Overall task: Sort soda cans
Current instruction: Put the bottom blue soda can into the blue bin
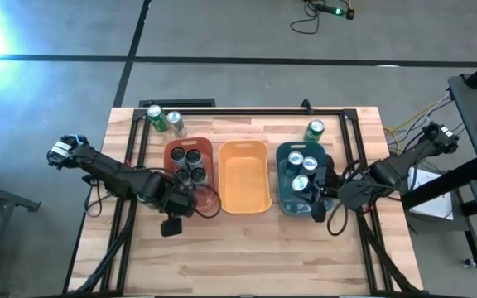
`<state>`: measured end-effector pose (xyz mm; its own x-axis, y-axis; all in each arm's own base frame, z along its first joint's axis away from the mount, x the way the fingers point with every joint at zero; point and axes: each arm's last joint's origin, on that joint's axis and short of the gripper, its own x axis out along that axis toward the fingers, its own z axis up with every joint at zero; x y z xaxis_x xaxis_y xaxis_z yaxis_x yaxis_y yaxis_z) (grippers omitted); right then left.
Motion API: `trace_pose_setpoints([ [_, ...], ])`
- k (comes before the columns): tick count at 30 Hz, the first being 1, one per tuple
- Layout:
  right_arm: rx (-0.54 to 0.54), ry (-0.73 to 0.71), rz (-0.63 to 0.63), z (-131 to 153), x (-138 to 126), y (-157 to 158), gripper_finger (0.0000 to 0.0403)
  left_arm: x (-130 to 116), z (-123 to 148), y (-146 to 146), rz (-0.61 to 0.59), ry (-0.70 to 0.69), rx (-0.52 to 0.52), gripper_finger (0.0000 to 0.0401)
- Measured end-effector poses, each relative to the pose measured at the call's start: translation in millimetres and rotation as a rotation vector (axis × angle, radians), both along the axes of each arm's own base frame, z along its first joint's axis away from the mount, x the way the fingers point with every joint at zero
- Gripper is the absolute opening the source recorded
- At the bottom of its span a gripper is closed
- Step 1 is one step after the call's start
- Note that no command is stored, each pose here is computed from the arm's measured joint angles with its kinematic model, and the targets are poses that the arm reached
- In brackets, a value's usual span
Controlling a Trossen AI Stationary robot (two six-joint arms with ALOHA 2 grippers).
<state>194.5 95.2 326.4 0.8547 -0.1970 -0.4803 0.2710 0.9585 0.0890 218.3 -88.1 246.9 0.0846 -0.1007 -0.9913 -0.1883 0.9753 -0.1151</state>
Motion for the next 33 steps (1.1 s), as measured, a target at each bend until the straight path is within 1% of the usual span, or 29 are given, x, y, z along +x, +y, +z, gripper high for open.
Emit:
trace_pose_setpoints([
  [6,0.017,0.026,-0.026,-15.8,1.5,0.9,0.0232,-7.0,-6.9,0.7,-0.050,0.063,-0.031,0.0307],
  [12,0.046,-0.008,-0.021,-24.2,8.4,5.2,0.0233,-11.2,-8.2,1.9,-0.075,0.105,-0.026,0.0307],
  [17,0.031,0.010,-0.018,-29.2,12.8,7.8,0.0232,-16.2,-7.7,3.3,-0.090,0.153,-0.020,0.0307],
  [20,0.018,0.021,-0.021,-32.3,15.4,9.3,0.0229,-18.1,-6.4,4.0,-0.089,0.156,-0.020,0.0307],
  [24,-0.023,0.016,-0.039,-36.6,20.5,11.3,0.0235,-18.8,-6.1,4.3,-0.084,0.162,-0.019,0.0307],
  [28,-0.109,-0.004,-0.063,-41.5,26.5,11.5,0.0232,-19.3,-5.3,4.4,-0.058,0.171,-0.020,0.0307],
  [30,-0.145,-0.013,-0.088,-44.3,28.4,9.1,0.0228,-16.6,1.7,3.9,-0.019,0.159,-0.040,0.0307],
  [33,-0.182,-0.035,-0.131,-53.9,30.3,3.0,0.0228,-7.8,20.9,3.2,0.026,0.090,-0.074,0.0307],
])
